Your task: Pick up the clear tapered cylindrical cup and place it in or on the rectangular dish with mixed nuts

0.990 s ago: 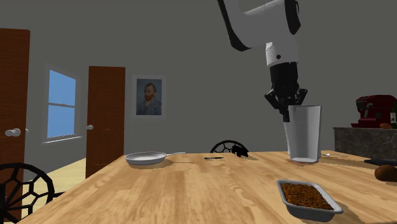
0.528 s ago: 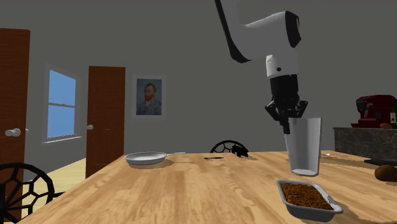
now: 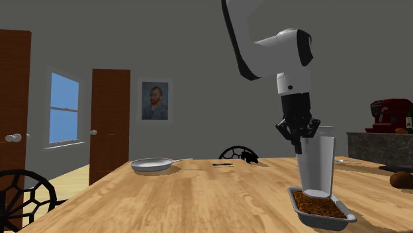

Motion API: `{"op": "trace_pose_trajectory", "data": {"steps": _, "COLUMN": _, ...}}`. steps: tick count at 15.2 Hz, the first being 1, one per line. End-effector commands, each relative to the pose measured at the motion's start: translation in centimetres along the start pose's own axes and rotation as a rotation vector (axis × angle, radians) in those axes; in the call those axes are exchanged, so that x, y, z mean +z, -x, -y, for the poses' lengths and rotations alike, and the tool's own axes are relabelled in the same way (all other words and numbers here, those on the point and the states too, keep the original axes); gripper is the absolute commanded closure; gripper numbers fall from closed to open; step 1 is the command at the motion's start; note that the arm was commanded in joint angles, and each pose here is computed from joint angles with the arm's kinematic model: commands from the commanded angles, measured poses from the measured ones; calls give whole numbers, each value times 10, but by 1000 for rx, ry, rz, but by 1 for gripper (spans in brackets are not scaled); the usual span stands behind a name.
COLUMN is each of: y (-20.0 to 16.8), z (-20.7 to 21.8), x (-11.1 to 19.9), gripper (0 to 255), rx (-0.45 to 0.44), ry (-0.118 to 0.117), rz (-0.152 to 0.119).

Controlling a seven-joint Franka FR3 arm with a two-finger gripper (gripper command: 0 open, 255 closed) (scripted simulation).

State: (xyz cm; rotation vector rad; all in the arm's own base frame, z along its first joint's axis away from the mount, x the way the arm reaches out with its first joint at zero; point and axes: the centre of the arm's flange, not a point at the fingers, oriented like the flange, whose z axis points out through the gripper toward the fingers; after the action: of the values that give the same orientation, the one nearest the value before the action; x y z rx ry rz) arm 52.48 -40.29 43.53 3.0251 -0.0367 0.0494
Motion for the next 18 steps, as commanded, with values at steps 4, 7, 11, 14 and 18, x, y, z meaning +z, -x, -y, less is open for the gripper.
{"op": "trace_pose_trajectory", "data": {"steps": 4, "y": 1, "z": 0, "x": 4, "gripper": 255, "rx": 0, "ry": 1, "rz": -1}}
{"op": "trace_pose_trajectory", "data": {"steps": 7, "y": 1, "z": 0, "x": 4, "gripper": 255, "rx": 0, "ry": 1, "rz": -1}}
{"op": "trace_pose_trajectory", "data": {"steps": 11, "y": 1, "z": 0, "x": 4, "gripper": 0, "rx": 0, "ry": 1, "rz": -1}}
{"op": "trace_pose_trajectory", "data": {"steps": 14, "y": 1, "z": 0, "x": -9, "gripper": 0, "rx": 0, "ry": 1, "rz": -1}}
{"op": "trace_pose_trajectory", "data": {"steps": 18, "y": 1, "z": 0, "x": -46, "gripper": 0, "rx": 0, "ry": 1, "rz": -1}}
